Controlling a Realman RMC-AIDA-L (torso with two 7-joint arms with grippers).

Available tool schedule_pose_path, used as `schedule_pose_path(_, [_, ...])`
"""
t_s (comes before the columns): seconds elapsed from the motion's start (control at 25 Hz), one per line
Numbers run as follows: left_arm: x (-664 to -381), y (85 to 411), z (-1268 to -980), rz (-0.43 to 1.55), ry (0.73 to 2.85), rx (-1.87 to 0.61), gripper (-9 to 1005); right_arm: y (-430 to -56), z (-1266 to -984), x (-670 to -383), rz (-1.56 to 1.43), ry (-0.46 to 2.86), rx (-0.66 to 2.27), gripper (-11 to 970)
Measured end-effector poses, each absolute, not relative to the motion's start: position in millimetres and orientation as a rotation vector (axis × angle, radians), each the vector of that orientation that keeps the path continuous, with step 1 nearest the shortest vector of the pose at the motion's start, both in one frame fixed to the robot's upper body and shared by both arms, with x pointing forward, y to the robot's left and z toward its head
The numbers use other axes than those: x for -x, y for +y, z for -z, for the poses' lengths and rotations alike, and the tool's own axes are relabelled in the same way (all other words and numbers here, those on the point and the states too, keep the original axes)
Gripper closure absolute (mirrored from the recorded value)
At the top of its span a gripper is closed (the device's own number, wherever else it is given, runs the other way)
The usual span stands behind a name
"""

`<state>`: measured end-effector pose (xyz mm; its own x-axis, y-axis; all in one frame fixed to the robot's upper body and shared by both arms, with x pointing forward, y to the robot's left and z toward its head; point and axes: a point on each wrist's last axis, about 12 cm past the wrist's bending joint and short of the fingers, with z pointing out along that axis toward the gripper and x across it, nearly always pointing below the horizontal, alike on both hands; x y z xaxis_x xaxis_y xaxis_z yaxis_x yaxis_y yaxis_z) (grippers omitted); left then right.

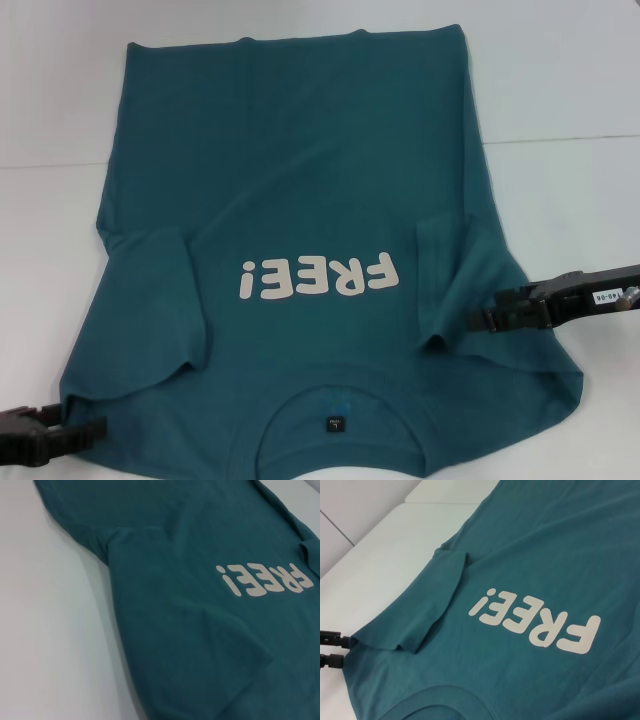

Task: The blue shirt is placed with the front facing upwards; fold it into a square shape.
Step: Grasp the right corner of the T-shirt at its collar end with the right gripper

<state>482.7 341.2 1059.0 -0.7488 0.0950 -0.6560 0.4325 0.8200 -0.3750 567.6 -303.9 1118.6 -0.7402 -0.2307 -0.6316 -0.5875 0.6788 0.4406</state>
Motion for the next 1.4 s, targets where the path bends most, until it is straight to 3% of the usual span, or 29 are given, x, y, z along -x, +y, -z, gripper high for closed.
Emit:
schedule_pose_path(0.12, [-487, 339, -1056, 0.68, 2.364, -0.377, 168, -304, -1119, -568, -0.876, 2.351, 0.63, 141])
schedule_pose_path(0.32, [-494, 340, -1053, 0.638, 2.374, -0.358, 283, -303, -1119, -568, -0.88, 2.355, 0.621, 141])
schedule_pose_path(0.44, [-496, 341, -1053, 0.618, 2.377, -0.335, 521, -303, -1119, -568, -0.888, 2.361, 0.614, 141])
schedule_pose_path(0.68, [-497, 345, -1050, 0.581, 2.401, -0.293, 727, -302, -1119, -568, -0.897, 2.364, 0.61, 142])
schedule_pose_path(1.12, [-494, 343, -1051, 0.613, 2.402, -0.293, 946, -305, -1123, -569, -0.918, 2.373, 0.563, 142])
schedule_pose_path(1.4, [-496, 342, -1066, 0.648, 2.345, -0.312, 947, -316, -1140, -568, -0.985, 2.437, 0.487, 137])
